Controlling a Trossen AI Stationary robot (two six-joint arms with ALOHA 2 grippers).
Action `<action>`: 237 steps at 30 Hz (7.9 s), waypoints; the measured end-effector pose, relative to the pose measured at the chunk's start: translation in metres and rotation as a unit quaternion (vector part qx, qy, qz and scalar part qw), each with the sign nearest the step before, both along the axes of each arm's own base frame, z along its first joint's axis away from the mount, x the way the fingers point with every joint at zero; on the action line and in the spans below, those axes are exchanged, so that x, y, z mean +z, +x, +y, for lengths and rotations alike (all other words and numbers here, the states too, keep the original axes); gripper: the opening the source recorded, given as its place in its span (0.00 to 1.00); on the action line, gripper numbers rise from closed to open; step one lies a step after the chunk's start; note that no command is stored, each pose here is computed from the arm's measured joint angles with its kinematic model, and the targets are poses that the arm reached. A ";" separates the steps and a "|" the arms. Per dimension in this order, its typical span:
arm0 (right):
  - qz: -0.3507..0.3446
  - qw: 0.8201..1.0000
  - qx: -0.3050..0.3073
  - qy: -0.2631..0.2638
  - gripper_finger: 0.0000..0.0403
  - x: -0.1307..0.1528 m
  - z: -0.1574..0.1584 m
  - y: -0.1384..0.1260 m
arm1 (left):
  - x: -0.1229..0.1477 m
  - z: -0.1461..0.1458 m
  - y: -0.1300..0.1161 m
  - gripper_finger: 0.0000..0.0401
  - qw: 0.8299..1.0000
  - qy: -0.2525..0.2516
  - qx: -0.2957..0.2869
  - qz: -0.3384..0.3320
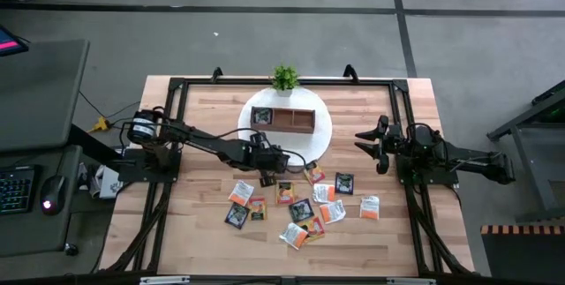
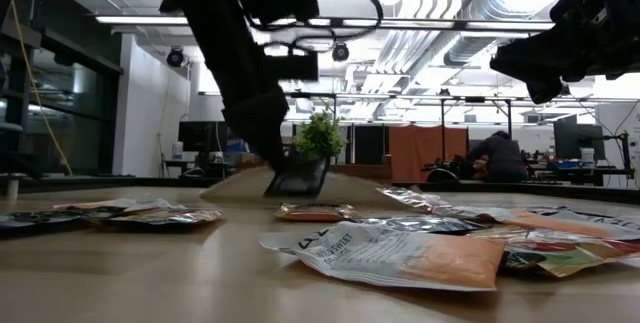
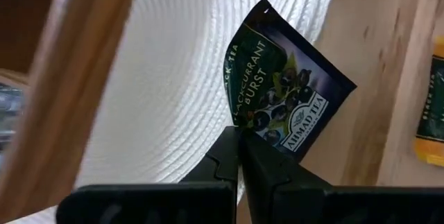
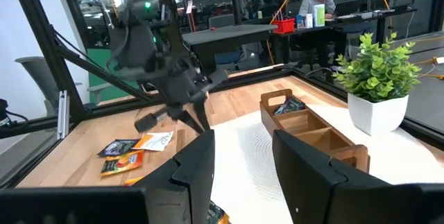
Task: Pick & Place Tea
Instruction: Put the black tea bag into the left section of the wooden organizer
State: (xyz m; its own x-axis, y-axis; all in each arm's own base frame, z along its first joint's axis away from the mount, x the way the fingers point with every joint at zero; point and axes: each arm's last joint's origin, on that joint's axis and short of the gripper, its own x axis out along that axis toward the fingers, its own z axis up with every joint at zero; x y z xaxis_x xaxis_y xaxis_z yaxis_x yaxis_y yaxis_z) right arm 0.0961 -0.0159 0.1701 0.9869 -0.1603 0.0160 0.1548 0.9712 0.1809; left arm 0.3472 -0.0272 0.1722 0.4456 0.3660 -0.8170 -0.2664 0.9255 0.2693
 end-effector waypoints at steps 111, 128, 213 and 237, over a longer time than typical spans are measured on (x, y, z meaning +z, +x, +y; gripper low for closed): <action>0.055 0.982 0.070 0.167 0.35 -0.016 0.024 0.047 | 0.011 -0.007 0.001 0.01 0.990 -0.138 -0.023 -0.034; 0.210 0.963 0.105 0.136 0.35 -0.024 0.043 0.184 | 0.012 -0.007 0.001 0.01 0.990 -0.135 -0.027 -0.038; 0.180 0.944 0.097 0.258 0.00 -0.058 0.006 0.234 | 0.013 -0.006 0.003 0.07 0.992 -0.111 -0.045 -0.040; 0.173 0.944 0.099 0.262 0.00 -0.057 0.006 0.234 | 0.036 -0.001 -0.028 0.73 0.996 -0.089 0.002 0.016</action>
State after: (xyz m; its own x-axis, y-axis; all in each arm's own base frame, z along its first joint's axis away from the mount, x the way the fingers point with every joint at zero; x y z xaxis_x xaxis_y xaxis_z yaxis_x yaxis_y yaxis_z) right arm 0.3305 -0.0100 0.1132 0.9302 0.1314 -0.3427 0.1169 0.7791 0.6159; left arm 0.3190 -0.0280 0.2084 0.4171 0.2161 -0.8828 -0.2642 0.9582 0.1097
